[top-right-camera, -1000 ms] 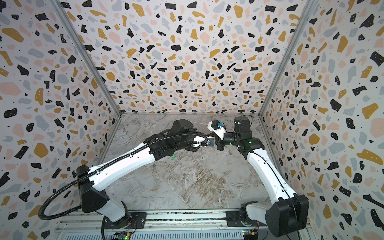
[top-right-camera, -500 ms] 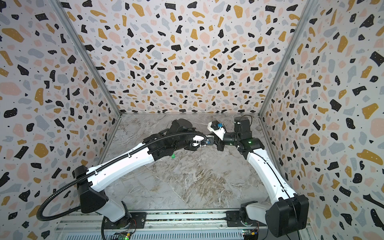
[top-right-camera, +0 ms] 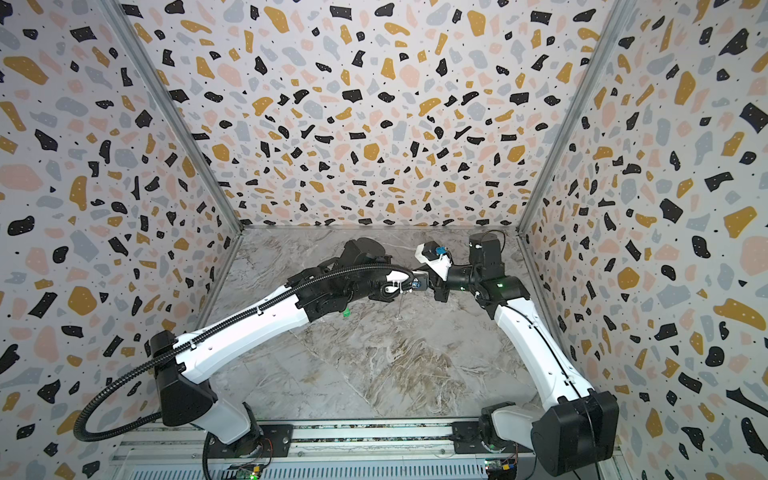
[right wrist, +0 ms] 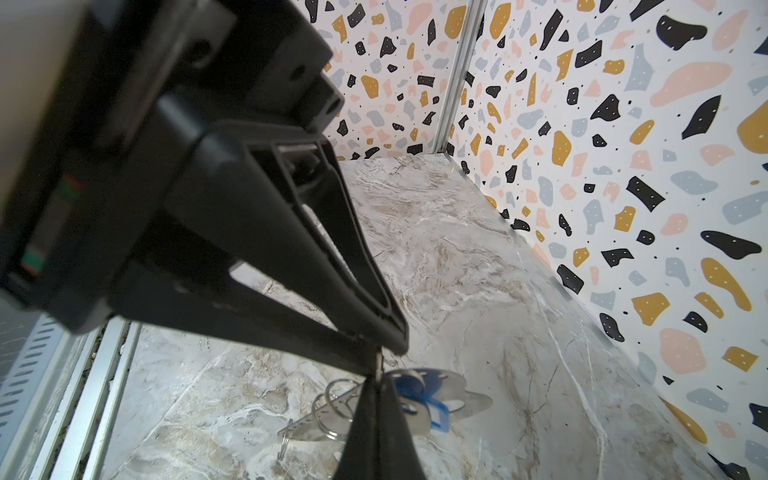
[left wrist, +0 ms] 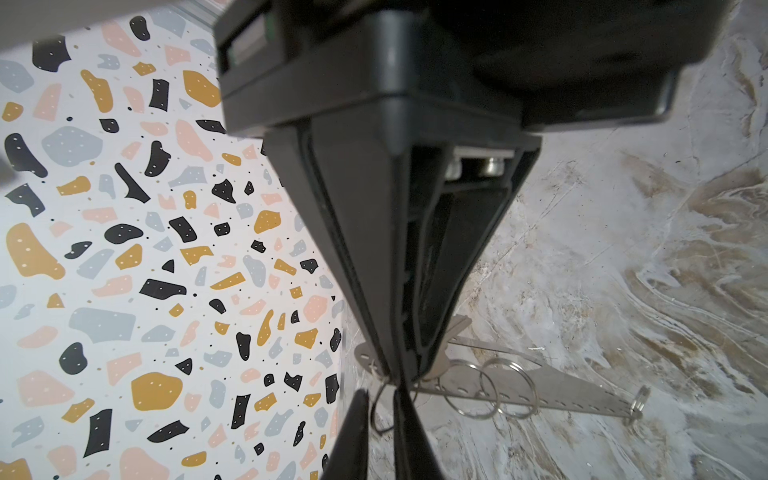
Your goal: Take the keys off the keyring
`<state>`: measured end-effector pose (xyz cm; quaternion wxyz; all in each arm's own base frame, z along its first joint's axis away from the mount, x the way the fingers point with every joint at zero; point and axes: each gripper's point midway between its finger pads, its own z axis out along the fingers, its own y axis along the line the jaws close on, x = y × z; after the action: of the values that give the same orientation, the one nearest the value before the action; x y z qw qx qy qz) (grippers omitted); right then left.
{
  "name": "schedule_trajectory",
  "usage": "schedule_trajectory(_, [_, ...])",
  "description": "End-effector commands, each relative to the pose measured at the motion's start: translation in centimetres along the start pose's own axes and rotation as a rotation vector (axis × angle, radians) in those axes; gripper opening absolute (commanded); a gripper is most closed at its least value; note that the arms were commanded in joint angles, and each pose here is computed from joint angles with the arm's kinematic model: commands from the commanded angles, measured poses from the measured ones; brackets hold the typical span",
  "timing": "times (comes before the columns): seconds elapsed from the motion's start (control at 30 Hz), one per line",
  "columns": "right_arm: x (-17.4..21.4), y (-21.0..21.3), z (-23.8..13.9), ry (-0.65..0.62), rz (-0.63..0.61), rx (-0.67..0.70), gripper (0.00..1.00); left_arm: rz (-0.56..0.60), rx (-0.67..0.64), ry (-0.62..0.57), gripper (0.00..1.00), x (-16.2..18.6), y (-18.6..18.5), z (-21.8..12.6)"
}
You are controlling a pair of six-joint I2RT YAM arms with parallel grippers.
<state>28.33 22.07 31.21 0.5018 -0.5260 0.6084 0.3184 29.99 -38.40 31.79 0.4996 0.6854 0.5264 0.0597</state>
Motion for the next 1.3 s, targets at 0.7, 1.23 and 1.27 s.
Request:
schedule_trajectory(0.7, [-2.1,-1.2,-3.9,0.042,-0.266,0.272,0.37,-0.249,0.034,-0.315,0.0,-2.0,2.7,-2.1])
schedule_trajectory(1.23, [-1.3,-2.4,-2.9,-0.01,-0.27,0.301,0.44,-0.437,0.087,-0.598,0.0,-2.9,4.5,-4.6])
schedule_trajectory(1.27, [-1.5,-2.4,-2.8,-0.02,-0.269,0.298,0.44,-0.441,0.093,-0.606,0.0,-3.0,4.5,-4.6])
